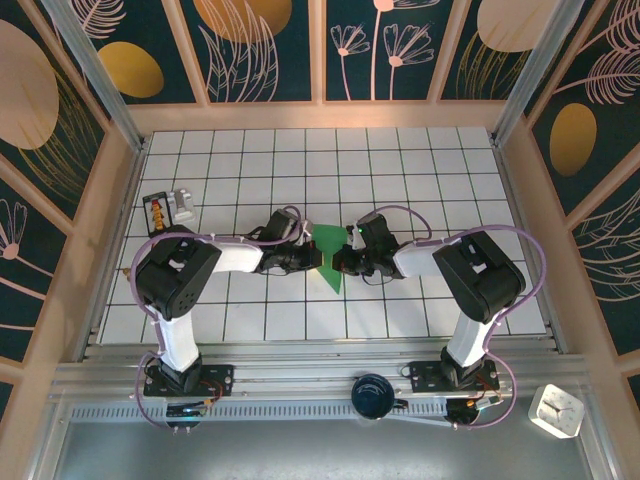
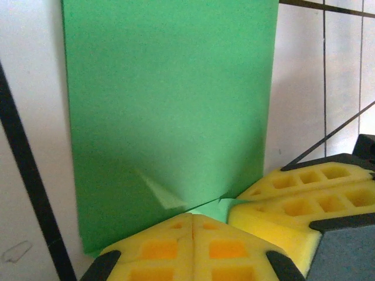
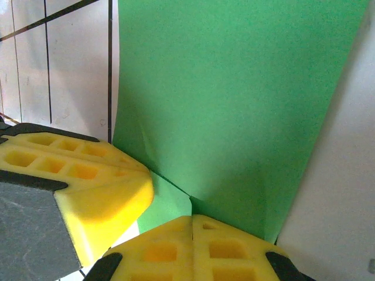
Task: Fold a paper plane with a square sheet of paper (pick it up from the middle)
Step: Third fold the triangle at the center of the table.
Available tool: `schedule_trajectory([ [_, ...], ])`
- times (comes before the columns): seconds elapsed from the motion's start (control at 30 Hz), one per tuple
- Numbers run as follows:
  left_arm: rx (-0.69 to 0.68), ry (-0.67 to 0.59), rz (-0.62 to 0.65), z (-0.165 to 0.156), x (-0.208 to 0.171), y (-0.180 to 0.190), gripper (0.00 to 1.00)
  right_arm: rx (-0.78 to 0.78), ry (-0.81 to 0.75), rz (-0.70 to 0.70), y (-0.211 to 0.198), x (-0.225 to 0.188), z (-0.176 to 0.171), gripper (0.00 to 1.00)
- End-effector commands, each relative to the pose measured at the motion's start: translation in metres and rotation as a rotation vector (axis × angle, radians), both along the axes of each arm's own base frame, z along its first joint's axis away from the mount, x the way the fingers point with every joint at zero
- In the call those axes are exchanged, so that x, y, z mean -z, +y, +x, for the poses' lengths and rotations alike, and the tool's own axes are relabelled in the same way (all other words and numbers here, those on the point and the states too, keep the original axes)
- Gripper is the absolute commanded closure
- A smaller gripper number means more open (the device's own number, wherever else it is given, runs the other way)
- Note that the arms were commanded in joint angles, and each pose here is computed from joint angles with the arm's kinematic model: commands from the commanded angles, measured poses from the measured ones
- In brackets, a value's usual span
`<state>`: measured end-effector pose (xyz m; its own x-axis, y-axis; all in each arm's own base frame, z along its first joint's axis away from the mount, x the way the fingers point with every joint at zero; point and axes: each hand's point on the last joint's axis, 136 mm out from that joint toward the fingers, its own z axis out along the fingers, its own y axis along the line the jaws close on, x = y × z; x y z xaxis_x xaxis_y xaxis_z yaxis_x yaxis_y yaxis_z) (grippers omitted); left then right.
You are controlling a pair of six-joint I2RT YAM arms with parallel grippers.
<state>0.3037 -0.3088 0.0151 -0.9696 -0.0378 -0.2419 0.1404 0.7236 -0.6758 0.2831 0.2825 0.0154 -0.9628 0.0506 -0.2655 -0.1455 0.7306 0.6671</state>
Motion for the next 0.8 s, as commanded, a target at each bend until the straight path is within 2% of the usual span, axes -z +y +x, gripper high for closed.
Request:
schedule_trajectory([
  [0.0, 0.009, 0.014, 0.058, -0.001, 0.015, 0.007, 0.97, 0.027, 0.176, -0.212, -0.041, 0.060, -0.035, 1.00],
  [0.3, 0.015, 0.030, 0.148, -0.008, 0.037, 0.022, 1.00, 0.015, 0.150, -0.202, -0.038, 0.049, -0.029, 0.97],
  [0.57, 0.018, 0.026, 0.200, -0.011, 0.047, 0.031, 1.00, 0.003, 0.087, -0.178, -0.034, 0.020, -0.017, 0.84],
  [0.77, 0.025, 0.020, 0.204, -0.010, 0.047, 0.030, 1.00, 0.015, 0.051, -0.192, -0.041, 0.005, -0.016, 0.79],
])
